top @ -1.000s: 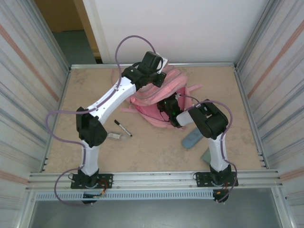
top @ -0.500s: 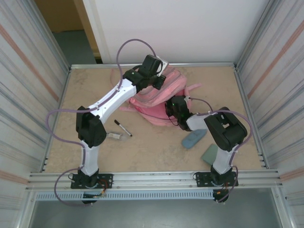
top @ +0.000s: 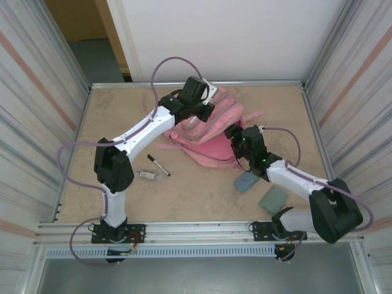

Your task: Pack the student bag

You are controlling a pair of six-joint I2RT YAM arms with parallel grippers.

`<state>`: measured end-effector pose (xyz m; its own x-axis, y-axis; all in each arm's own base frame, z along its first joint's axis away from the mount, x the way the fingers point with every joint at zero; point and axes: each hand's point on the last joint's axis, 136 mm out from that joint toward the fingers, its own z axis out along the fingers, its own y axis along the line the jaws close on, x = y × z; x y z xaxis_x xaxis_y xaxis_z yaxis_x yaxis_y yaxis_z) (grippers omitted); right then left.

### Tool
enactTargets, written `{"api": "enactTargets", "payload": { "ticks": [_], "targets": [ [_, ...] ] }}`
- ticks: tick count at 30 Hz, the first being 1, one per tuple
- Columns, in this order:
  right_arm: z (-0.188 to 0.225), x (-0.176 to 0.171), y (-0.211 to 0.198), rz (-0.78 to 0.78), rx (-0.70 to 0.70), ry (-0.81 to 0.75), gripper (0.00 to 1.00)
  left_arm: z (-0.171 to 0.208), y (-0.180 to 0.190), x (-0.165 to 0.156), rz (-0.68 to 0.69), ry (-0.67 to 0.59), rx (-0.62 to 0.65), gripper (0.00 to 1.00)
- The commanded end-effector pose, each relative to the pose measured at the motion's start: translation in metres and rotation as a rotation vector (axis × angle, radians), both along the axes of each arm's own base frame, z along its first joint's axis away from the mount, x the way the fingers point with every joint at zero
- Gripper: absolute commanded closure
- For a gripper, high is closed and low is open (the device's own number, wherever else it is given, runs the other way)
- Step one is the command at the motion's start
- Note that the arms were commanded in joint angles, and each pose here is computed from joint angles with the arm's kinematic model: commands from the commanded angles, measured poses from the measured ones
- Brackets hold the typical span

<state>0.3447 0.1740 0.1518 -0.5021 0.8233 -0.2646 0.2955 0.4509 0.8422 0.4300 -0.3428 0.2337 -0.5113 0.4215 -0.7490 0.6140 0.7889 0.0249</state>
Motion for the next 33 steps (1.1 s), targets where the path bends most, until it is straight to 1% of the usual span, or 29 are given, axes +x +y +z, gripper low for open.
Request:
{"api": "enactTargets", "payload": {
  "ticks": [1,4,6,10,11,13,15,18,22,25,27,28,30,33],
  "targets": [
    [-0.034,-0.032,-0.014,0.181,-0.264,0.094,0.23,0.002,0.011,0.003,0.019,-0.039,0.021,1.0],
    [-0.022,-0.039,-0.005,0.318,-0.262,0.046,0.23,-0.014,0.009,0.003,0.015,-0.02,0.04,1.0],
    [-0.013,-0.042,-0.008,0.335,-0.268,0.039,0.23,-0.022,0.009,0.002,0.019,-0.003,0.045,1.0],
    [0.001,-0.046,-0.018,0.36,-0.354,0.033,0.23,-0.033,0.008,-0.002,0.002,0.016,0.047,1.0],
    [0.003,-0.047,-0.02,0.369,-0.379,0.032,0.23,-0.033,0.007,-0.003,-0.005,0.025,0.043,0.93],
    [0.006,-0.048,-0.025,0.387,-0.439,0.035,0.24,-0.029,0.006,-0.01,-0.019,0.067,0.024,0.72],
    [0.009,-0.047,-0.026,0.42,-0.49,0.028,0.24,-0.025,0.01,-0.018,-0.018,0.114,-0.017,0.61],
    [0.019,-0.043,-0.012,0.522,-0.566,-0.007,0.28,-0.029,0.033,-0.023,0.076,0.199,-0.088,0.5],
    [0.028,-0.039,0.013,0.614,-0.695,-0.053,0.34,-0.047,0.085,-0.024,0.24,0.281,-0.112,0.38],
    [0.027,-0.036,0.041,0.695,-0.676,-0.091,0.37,-0.068,0.131,-0.021,0.384,0.323,-0.119,0.31],
    [0.023,-0.032,0.053,0.716,-0.673,-0.092,0.37,-0.086,0.156,-0.018,0.455,0.392,-0.147,0.32],
    [0.021,-0.03,0.057,0.723,-0.674,-0.091,0.37,-0.095,0.163,-0.018,0.472,0.43,-0.164,0.31],
    [0.013,-0.026,0.066,0.747,-0.674,-0.082,0.37,-0.115,0.177,-0.017,0.505,0.496,-0.194,0.26],
    [-0.001,-0.023,0.072,0.765,-0.701,-0.049,0.36,-0.134,0.188,-0.011,0.536,0.542,-0.205,0.19]
  ]
}}
